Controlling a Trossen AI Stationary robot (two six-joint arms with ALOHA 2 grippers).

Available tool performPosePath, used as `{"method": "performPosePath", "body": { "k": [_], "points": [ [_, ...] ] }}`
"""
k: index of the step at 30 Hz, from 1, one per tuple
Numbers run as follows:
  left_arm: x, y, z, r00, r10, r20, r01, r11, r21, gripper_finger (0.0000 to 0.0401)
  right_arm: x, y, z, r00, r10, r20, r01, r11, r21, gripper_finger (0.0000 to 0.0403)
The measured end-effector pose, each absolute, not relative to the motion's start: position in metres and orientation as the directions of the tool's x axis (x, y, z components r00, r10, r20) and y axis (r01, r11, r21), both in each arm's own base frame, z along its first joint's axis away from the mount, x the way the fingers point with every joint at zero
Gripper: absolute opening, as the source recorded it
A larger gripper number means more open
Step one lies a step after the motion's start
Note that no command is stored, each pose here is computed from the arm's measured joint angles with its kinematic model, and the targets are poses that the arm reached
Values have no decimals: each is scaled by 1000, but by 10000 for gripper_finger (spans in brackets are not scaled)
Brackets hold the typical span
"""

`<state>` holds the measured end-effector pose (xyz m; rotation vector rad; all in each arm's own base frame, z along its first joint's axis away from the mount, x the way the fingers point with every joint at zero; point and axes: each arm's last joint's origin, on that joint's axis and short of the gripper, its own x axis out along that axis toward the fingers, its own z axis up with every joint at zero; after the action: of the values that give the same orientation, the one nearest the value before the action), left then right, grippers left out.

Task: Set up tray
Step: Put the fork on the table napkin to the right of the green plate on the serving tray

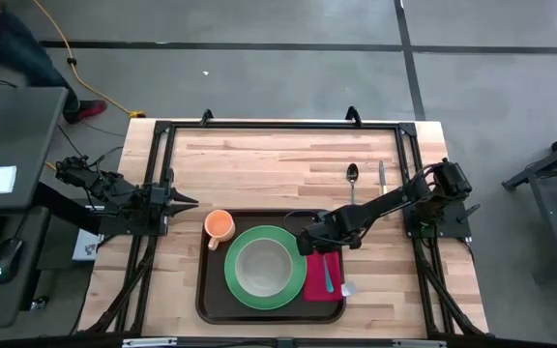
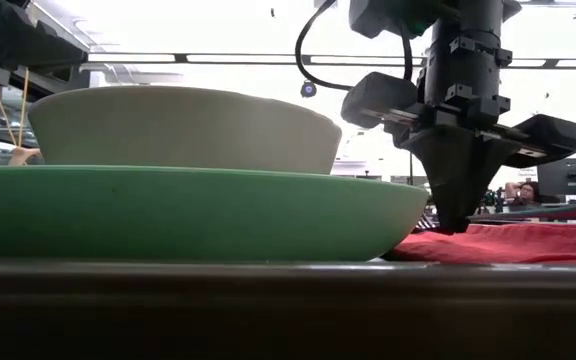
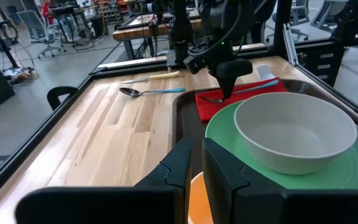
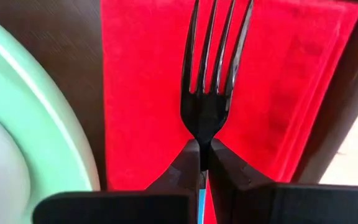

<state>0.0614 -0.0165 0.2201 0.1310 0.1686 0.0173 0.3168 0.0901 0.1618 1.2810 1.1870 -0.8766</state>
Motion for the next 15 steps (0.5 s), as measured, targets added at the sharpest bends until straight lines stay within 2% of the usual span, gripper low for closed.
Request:
{"method": "performPosePath", "body": {
  "k": [15],
  "points": [
    [61,-17,220,986,28,-166,-6,991,132,69,325,93,146,208,174,-962,962,142,234,5]
  ]
}}
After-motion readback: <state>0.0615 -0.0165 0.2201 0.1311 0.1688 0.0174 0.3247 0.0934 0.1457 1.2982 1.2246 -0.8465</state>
